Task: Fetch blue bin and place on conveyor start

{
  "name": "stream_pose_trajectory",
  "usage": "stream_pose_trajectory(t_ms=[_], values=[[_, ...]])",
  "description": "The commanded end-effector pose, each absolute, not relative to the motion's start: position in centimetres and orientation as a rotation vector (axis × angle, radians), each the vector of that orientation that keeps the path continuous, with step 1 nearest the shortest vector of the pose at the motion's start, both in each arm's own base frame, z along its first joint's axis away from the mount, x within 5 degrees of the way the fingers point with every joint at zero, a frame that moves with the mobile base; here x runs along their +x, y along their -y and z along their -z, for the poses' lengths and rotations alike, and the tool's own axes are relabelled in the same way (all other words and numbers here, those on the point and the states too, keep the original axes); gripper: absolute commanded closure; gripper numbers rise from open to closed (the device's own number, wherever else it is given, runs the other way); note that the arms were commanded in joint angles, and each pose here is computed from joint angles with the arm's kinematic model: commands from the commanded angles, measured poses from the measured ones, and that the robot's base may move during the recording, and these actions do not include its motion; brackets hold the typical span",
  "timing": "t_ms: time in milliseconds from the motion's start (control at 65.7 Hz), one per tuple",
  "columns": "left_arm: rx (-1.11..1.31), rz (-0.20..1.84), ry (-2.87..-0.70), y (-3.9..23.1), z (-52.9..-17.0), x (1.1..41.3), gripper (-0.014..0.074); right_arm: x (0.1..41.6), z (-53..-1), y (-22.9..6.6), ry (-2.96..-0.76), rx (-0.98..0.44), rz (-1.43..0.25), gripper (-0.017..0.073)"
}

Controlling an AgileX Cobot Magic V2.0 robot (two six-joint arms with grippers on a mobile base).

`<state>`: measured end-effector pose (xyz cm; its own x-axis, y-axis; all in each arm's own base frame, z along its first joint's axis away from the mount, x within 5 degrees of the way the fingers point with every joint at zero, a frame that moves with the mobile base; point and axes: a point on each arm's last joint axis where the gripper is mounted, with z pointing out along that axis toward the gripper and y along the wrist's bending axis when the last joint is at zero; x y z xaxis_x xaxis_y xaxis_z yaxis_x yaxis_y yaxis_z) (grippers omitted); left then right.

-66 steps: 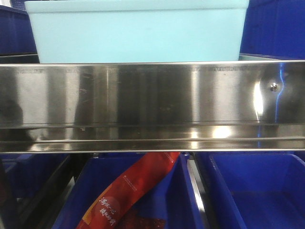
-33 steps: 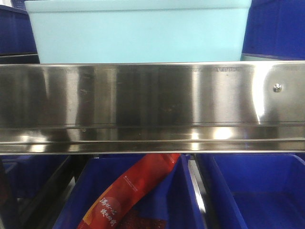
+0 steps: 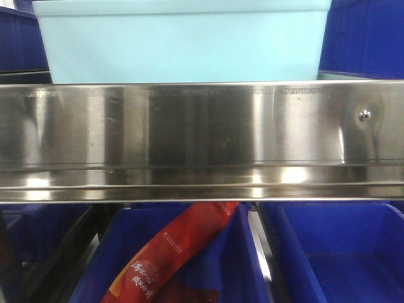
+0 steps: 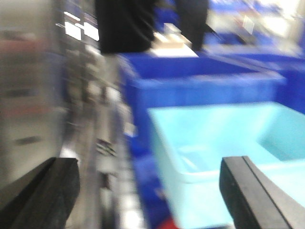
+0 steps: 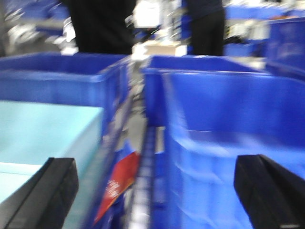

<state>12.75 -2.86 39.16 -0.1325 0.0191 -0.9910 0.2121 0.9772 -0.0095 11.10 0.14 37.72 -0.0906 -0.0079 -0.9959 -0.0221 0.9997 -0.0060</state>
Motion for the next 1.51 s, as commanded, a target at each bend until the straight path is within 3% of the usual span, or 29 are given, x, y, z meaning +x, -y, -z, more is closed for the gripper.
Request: stream_pose_trajectory(t_ms=[0, 198, 381, 502, 761, 1081, 1203, 1248, 1325, 1370, 1416, 1446, 1492], values=[[0.26, 0.205, -1.75, 4.7, -40.2, 15.1, 0.0096, 13.1, -39.4, -1.0, -1.689, -0.103, -0.048, -0.0009], [0.341, 0.23, -1.932, 8.3, -42.2, 21.3, 0.0096, 19.5, -41.5, -4.6, -1.945, -0.285, -0.184, -0.0009], [0.245, 0.206, -2.149, 9.4, -43.9, 27.2, 0.0096, 26.3, -43.6, -6.2, -2.159, -0.214, -0.258, -0.0009], [0.214, 0.17, -2.269, 9.7, -43.9, 30.9, 0.0096, 29.8, -44.2, -6.6, -2.266, -0.174, -0.219, -0.0009], [0.138, 0.133, -2.462, 9.1, -40.1, 36.8, 0.0096, 36.7, -41.2, -7.8, -2.417, -0.166, -0.182, -0.0009], [0.121, 0.136, -2.591, 9.5, -34.9, 40.1, 0.0096, 40.8, -35.1, -8.7, -2.563, -0.159, -0.173, 0.0004], [0.123, 0.13, -2.62, 9.6, -34.0, 40.5, 0.0132, 41.2, -34.4, -8.7, -2.575, -0.159, -0.172, 0.0125], [0.123, 0.128, -2.631, 9.6, -33.8, 40.5, 0.0184, 41.3, -34.2, -8.8, -2.578, -0.159, -0.171, 0.0224], [0.123, 0.127, -2.636, 9.6, -33.7, 40.5, 0.0344, 41.3, -34.2, -8.8, -2.579, -0.159, -0.171, 0.0419], [0.123, 0.127, -2.636, 9.6, -33.7, 40.5, 0.0496, 41.3, -34.2, -8.8, -2.579, -0.159, -0.171, 0.0585], [0.123, 0.128, -2.632, 9.6, -33.8, 40.6, 0.064, 41.3, -34.2, -8.8, -2.579, -0.159, -0.171, 0.0688], [0.123, 0.128, -2.63, 9.6, -33.8, 40.6, 0.0705, 41.3, -34.2, -8.8, -2.579, -0.159, -0.171, 0.0725], [0.125, 0.119, -2.628, 9.6, -33.8, 40.6, 0.0704, 41.3, -34.2, -8.8, -2.579, -0.158, -0.171, 0.0712]])
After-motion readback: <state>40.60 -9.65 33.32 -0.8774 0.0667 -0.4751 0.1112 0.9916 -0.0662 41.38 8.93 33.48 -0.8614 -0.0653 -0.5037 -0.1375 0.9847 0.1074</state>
